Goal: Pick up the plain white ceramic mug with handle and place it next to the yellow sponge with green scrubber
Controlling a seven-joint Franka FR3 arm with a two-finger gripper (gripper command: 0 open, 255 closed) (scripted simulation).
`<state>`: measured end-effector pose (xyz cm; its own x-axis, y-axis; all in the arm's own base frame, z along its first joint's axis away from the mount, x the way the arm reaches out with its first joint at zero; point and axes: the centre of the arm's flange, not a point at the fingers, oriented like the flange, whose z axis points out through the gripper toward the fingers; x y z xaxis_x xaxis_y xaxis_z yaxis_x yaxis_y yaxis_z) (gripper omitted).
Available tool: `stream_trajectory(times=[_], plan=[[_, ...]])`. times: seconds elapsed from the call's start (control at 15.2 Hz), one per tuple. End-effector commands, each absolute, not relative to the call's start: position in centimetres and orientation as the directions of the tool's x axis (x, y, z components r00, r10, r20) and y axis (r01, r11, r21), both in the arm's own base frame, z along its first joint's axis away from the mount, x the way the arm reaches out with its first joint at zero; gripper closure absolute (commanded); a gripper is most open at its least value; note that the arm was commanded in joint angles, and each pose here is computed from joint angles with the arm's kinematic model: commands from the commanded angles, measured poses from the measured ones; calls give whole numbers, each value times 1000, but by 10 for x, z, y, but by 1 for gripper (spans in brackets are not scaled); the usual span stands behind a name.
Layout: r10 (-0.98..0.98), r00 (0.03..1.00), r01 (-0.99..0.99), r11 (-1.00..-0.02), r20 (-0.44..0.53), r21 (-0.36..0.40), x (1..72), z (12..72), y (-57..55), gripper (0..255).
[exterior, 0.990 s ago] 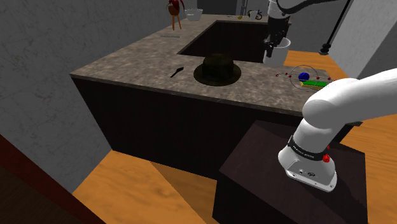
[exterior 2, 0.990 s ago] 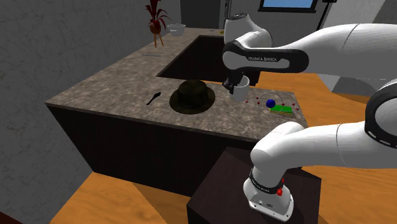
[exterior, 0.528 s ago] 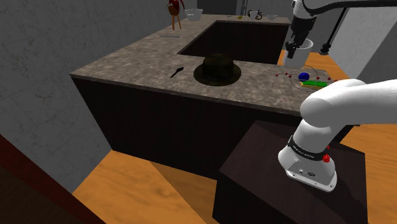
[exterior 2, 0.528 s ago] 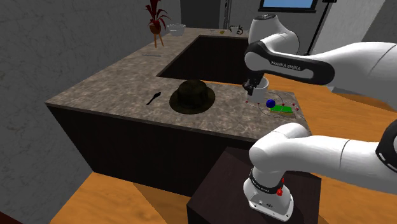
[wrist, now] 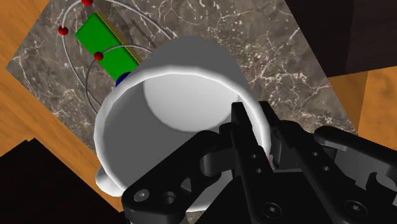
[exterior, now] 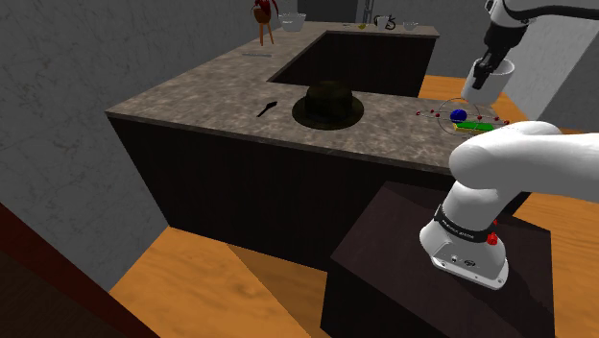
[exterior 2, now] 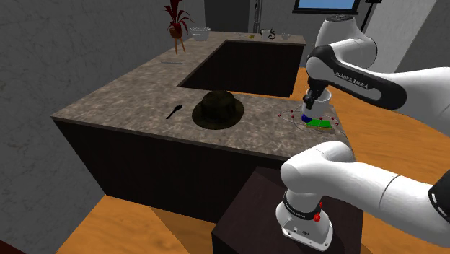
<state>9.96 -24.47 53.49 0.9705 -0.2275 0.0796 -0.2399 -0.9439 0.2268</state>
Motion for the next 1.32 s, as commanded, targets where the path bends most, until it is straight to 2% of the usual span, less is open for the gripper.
stream_trajectory(times=[0.0, 0.73, 1.25], plan=[[-225, 971, -238, -944, 79, 228, 76, 531, -257, 255], [-225, 971, -238, -944, 79, 228, -55, 531, -321, 255], [-225, 971, -238, -944, 79, 228, -62, 494, -325, 255]])
